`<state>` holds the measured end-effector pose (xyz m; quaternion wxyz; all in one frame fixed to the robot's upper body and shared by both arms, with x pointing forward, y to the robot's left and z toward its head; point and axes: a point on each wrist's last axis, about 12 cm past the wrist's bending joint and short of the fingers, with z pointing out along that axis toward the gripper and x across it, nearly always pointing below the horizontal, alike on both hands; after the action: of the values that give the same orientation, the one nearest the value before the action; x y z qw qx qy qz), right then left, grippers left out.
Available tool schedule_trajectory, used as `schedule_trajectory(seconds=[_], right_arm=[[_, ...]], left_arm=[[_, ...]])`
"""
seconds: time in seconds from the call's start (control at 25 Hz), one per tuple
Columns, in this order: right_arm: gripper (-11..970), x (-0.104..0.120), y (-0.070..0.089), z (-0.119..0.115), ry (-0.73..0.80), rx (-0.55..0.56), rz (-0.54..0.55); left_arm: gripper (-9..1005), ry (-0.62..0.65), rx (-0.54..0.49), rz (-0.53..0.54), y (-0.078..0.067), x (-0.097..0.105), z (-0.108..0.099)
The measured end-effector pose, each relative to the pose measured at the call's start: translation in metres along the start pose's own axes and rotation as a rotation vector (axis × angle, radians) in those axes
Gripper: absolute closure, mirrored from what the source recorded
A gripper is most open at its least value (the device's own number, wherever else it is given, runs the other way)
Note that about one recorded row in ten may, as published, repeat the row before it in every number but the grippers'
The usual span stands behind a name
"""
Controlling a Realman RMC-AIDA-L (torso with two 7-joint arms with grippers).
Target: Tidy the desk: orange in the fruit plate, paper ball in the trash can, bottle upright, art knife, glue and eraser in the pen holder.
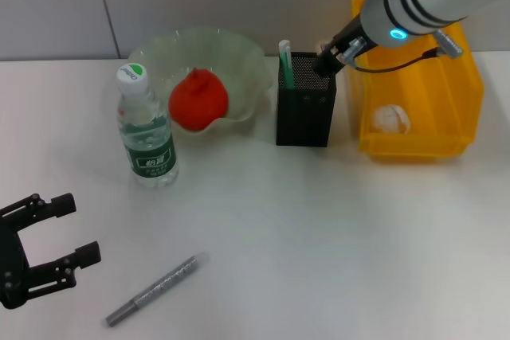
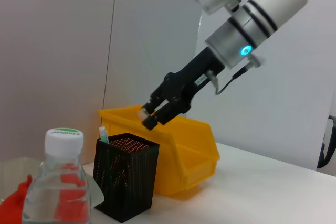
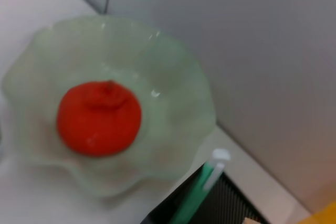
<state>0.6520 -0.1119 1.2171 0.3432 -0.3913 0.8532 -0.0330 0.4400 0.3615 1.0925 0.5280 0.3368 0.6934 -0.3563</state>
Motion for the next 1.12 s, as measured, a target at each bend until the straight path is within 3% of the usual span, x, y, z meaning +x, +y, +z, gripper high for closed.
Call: schedule_trajectory(seconds=[0.36,0.76,0.96,1.12], right_arm=[[556,0.006,0.002,0.027,-0.034,0.021,-0.010],[461,0.004,0.005,0.028,-0.071,0.011,-0.003],[450,0.009,0.004,0.012,-0.126,-0.024,0.034],[448,0.032,-0.002,-0.016,-0.231,-0.077,0.076]], left_arm=[[181,-0.017,0.000,-0.006,0.000,0.000,0.002],[182,-0.017,-0.002,-0.001,0.001,0.000,0.002],[182,-0.004,0.001,0.007,0.004,-0.004,0.003],[181,0.073,0.005,0.027,0.013,-0.015,0.004]])
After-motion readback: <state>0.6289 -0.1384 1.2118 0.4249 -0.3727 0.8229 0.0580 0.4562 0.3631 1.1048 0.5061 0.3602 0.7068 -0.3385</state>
